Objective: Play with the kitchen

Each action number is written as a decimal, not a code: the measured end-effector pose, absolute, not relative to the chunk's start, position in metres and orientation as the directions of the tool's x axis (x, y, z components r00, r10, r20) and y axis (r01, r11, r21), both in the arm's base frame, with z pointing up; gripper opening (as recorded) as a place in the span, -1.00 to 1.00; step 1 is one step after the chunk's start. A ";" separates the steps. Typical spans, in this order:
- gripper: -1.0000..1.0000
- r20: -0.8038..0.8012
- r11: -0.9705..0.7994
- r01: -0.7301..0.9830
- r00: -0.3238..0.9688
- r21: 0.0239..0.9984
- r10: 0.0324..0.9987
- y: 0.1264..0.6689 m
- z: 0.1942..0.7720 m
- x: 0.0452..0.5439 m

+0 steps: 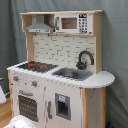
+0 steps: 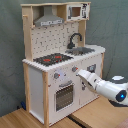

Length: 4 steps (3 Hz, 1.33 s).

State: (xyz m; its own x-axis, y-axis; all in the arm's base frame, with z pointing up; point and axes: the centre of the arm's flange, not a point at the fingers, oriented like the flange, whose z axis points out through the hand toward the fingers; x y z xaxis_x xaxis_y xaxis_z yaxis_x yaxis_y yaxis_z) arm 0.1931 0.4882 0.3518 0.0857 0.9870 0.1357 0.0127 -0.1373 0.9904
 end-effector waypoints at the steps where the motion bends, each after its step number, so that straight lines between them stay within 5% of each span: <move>1: 1.00 0.100 -0.100 -0.005 0.095 0.995 0.990 0.499 0.360 0.171; 3: 1.00 0.035 -0.028 -0.051 0.139 0.998 0.990 0.522 0.356 0.132; 4: 1.00 0.043 -0.031 -0.078 0.152 0.996 0.988 0.532 0.363 0.159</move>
